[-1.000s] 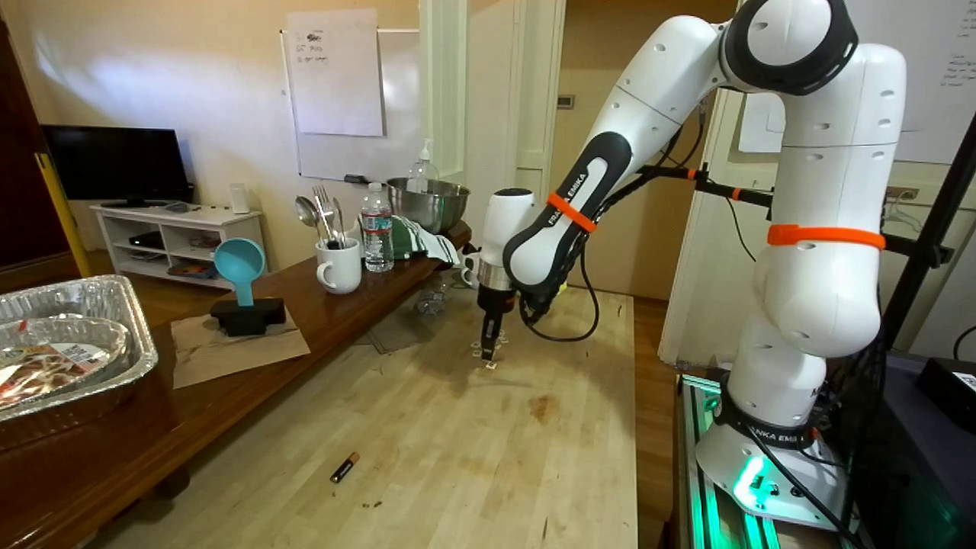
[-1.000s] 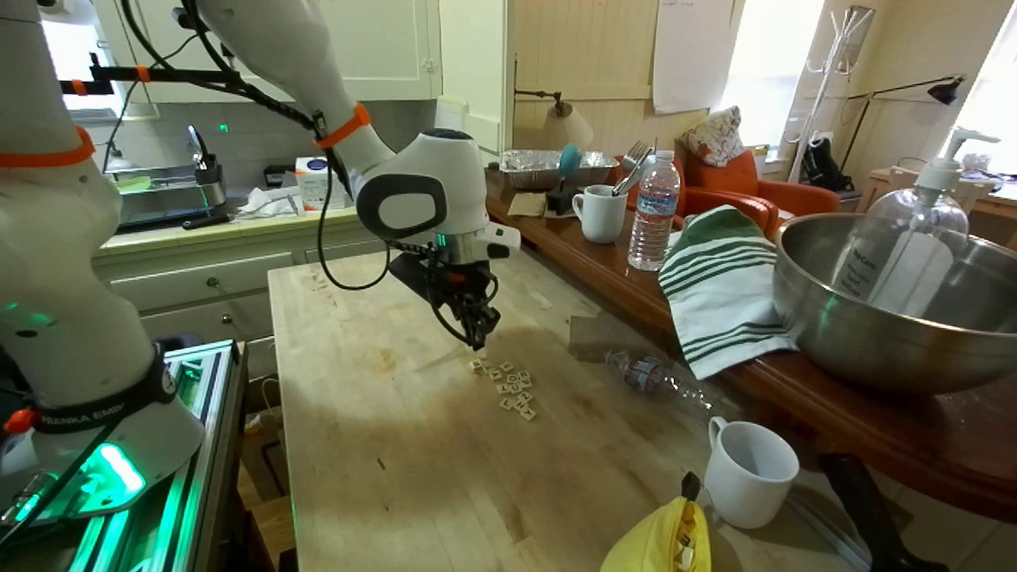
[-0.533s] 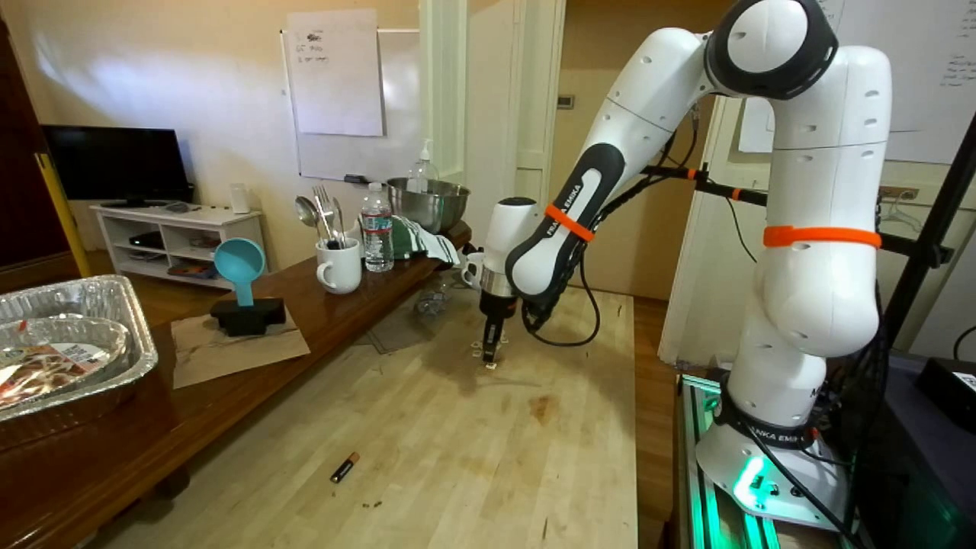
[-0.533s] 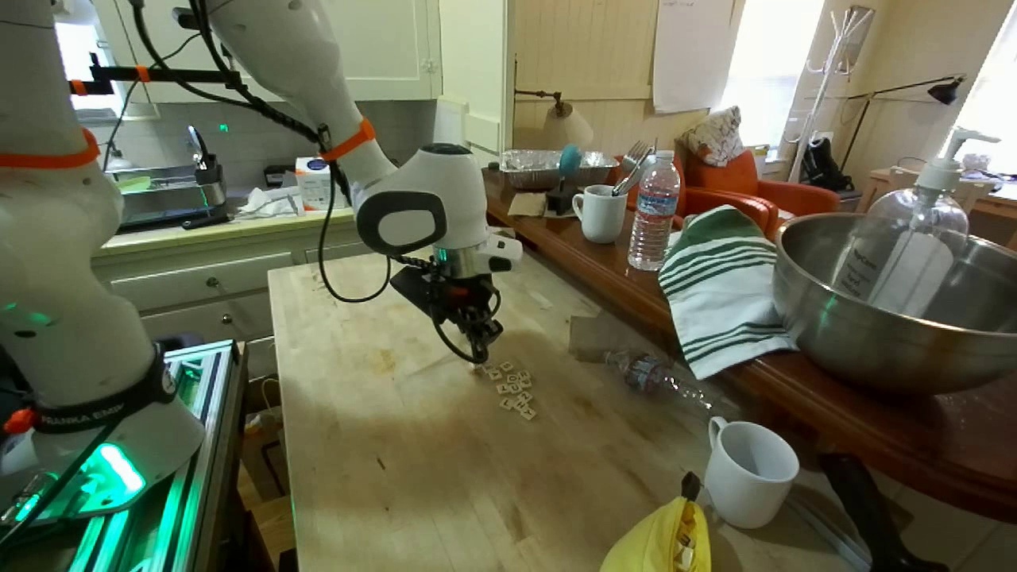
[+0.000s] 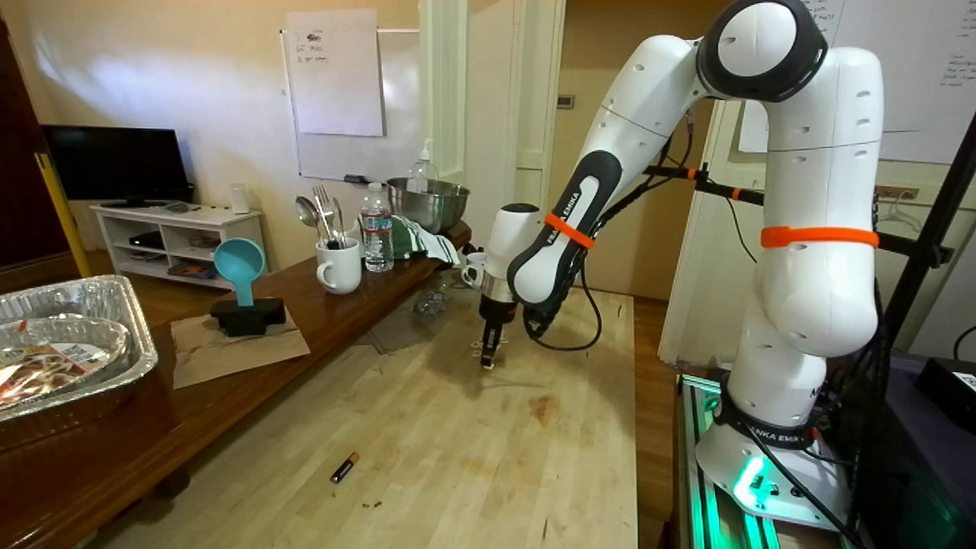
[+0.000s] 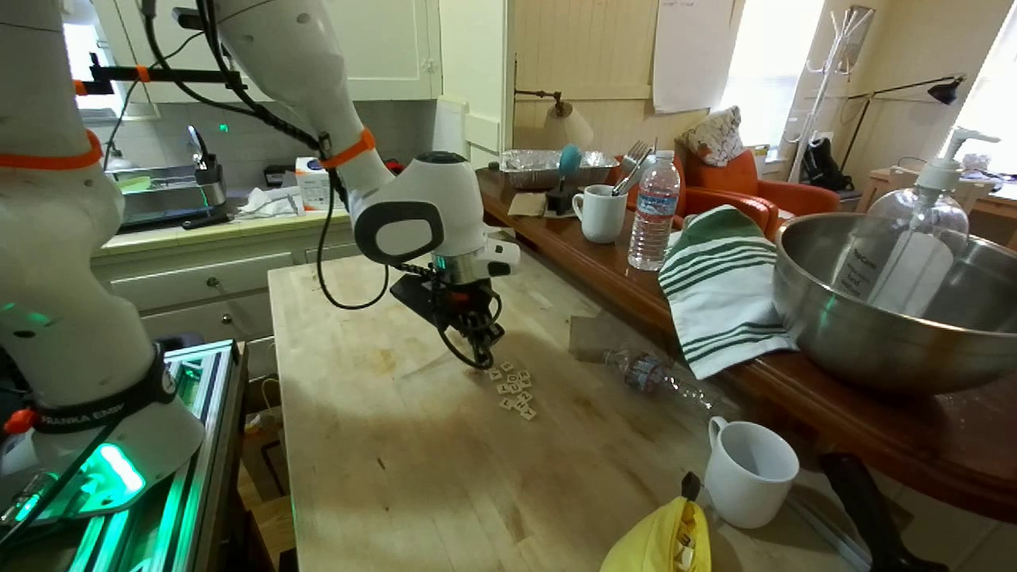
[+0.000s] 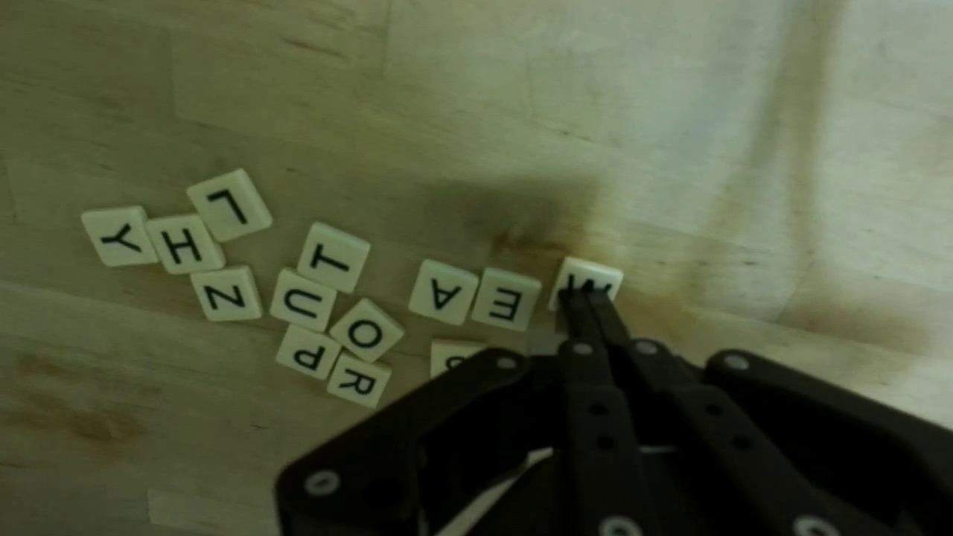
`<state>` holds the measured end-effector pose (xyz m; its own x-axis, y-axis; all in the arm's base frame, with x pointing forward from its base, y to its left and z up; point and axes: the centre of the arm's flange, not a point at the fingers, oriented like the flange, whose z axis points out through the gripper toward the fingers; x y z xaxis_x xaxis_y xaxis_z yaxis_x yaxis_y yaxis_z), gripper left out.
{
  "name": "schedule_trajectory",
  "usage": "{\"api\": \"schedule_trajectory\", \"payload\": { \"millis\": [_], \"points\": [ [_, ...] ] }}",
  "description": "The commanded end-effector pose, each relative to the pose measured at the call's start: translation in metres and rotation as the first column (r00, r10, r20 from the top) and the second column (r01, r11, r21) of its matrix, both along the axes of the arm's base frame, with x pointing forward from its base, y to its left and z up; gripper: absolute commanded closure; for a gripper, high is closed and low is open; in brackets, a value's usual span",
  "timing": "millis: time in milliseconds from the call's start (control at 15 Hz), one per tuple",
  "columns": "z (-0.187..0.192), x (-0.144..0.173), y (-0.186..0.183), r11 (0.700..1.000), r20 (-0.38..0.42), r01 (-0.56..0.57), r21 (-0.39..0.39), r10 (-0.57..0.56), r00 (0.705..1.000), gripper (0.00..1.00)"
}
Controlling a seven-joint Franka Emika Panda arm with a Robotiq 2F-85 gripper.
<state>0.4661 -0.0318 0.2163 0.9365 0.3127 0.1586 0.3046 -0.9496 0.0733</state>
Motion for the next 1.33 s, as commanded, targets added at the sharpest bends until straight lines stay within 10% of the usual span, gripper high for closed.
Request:
{"api": "schedule_trajectory", "payload": {
  "millis": [0,867,1267],
  "points": [
    [-0.016,-0.001,0.007,0.997,0.012,-0.079,0.013,0.079,0.997,1.0],
    [-0.024,0.003,0.032,0.927,0.041,-0.374,0.017,0.373,0.927,1.0],
    [0.004,-0.001,0.029,0.949,0.071,-0.316,-0.002,0.315,0.946,1.0]
  ]
}}
